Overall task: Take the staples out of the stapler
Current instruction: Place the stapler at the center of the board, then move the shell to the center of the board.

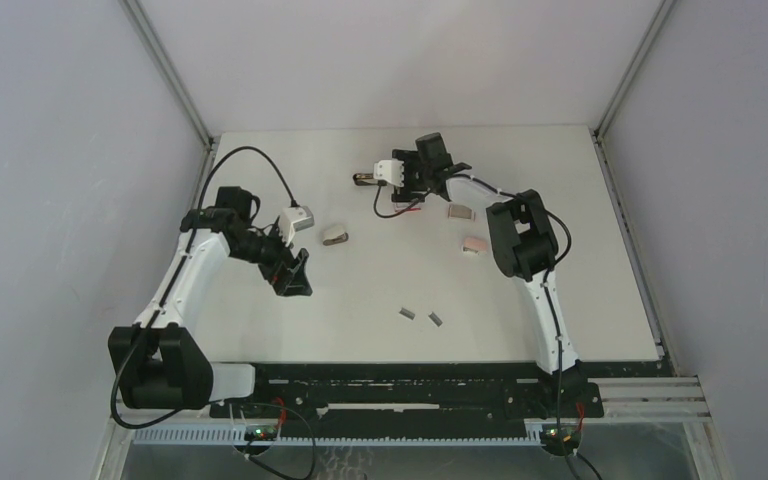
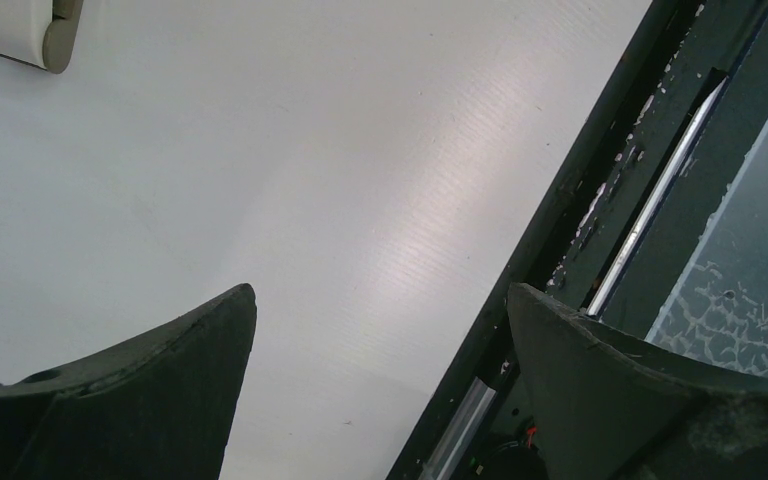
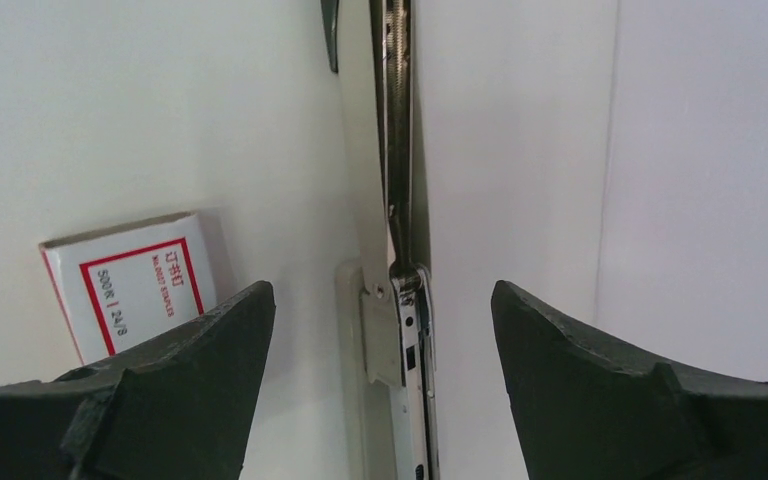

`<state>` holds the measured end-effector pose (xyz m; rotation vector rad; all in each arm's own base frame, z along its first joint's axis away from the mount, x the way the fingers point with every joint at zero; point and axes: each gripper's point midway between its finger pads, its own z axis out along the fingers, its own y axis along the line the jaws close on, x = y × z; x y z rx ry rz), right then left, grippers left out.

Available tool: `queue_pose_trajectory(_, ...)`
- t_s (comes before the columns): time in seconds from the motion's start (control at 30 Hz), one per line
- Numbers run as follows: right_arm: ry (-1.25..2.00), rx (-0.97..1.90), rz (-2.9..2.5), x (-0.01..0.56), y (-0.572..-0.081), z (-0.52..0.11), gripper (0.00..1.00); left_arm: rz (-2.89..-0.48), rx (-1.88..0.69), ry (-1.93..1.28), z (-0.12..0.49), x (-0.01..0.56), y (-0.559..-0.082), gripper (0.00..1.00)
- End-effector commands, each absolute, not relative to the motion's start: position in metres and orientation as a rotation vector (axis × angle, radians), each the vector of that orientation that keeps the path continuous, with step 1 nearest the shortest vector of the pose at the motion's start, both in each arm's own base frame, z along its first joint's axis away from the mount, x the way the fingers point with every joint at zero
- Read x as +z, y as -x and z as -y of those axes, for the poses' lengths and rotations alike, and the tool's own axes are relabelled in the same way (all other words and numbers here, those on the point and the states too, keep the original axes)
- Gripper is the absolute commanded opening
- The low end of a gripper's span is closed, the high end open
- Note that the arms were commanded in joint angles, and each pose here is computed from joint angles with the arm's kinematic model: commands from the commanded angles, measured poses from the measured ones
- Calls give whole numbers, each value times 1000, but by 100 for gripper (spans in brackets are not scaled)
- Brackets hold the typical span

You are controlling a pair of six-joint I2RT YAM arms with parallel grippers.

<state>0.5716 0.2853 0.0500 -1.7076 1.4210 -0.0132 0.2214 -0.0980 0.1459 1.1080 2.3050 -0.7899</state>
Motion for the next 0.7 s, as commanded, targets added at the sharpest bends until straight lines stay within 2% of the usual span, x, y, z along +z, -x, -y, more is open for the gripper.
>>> queue_pose_trajectory(0.0,1747,-24,-1371,67,-570,-286,80,-2281,-781,-1089,98,150,-220,100)
queue_pose_trajectory(0.23,1846,42,-1377,58,-548,-285,82,-2274,-775,-1090,98,151,-218,100)
queue_pose_trajectory(0.67,1864,202,-1348,76,-497,-300,84,-2249,-772,-1093,100,155,-215,100)
